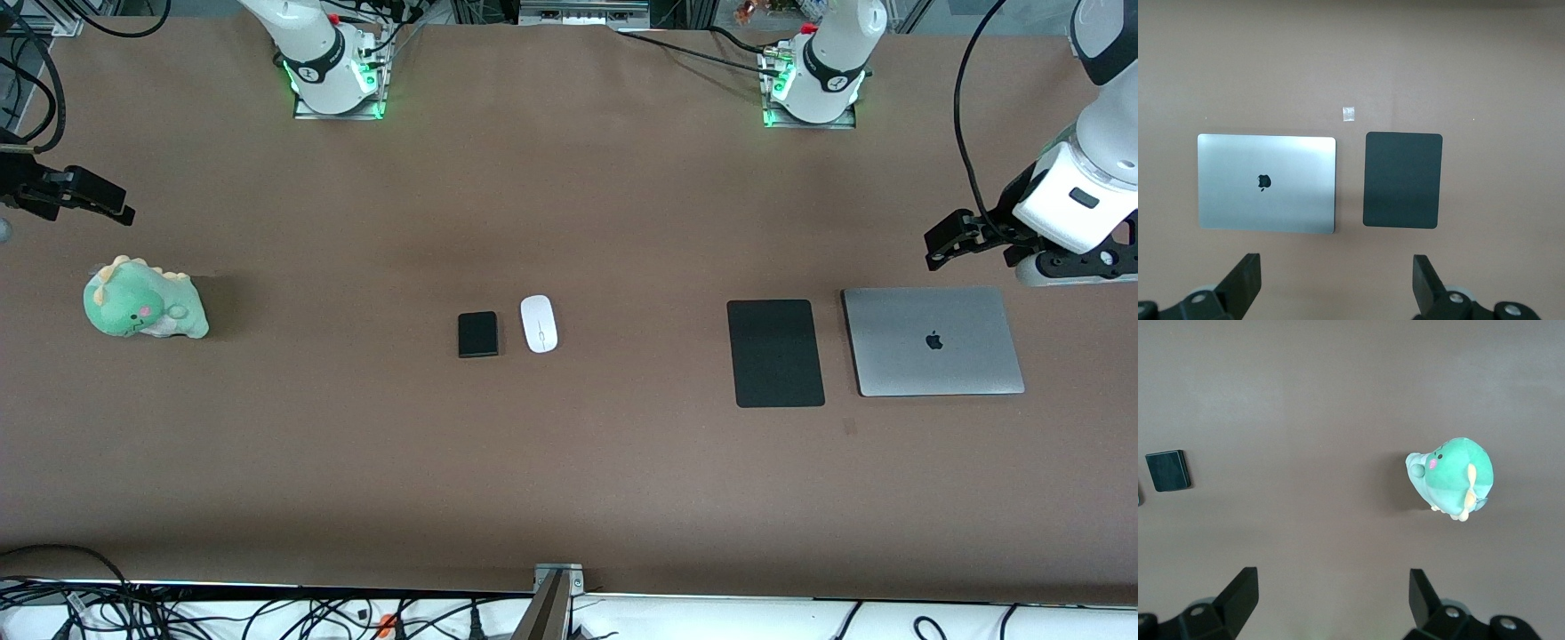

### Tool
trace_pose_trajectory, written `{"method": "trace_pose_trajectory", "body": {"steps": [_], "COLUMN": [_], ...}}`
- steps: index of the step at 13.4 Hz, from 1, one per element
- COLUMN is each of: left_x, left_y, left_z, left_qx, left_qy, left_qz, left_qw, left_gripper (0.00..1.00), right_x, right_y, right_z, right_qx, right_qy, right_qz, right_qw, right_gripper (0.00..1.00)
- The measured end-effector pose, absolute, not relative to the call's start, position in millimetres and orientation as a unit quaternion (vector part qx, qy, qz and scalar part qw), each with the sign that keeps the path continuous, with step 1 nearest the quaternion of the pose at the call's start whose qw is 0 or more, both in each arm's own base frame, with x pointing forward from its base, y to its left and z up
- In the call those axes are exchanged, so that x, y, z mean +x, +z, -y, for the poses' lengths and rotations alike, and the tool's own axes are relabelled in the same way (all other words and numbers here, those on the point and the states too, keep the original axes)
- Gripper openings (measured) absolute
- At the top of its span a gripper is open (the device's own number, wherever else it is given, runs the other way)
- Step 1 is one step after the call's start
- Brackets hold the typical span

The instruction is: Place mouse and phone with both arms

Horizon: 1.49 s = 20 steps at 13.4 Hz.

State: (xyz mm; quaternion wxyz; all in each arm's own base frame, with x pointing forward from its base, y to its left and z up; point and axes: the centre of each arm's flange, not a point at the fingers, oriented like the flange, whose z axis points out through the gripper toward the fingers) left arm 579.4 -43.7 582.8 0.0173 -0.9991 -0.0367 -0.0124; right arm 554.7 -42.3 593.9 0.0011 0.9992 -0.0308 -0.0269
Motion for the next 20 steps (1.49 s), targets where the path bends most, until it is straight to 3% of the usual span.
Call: {"method": "trace_pose_trajectory", "body": {"steps": [20], "left_x": [579.4], "left_y": [583.3], "left_z": [44.7], "left_qx": [-0.999], "left_qy": [-0.013], "left_qz": [0.036], "left_qw": [0.017], "left_gripper": [1.00], "right_x": [554.8], "right_y": [584.7], "right_z": [42.2], "right_qx": [0.999], "right_qy": [-0.036], "right_qz": [0.031], "right_qw": [0.001], "right_gripper": [1.00]}}
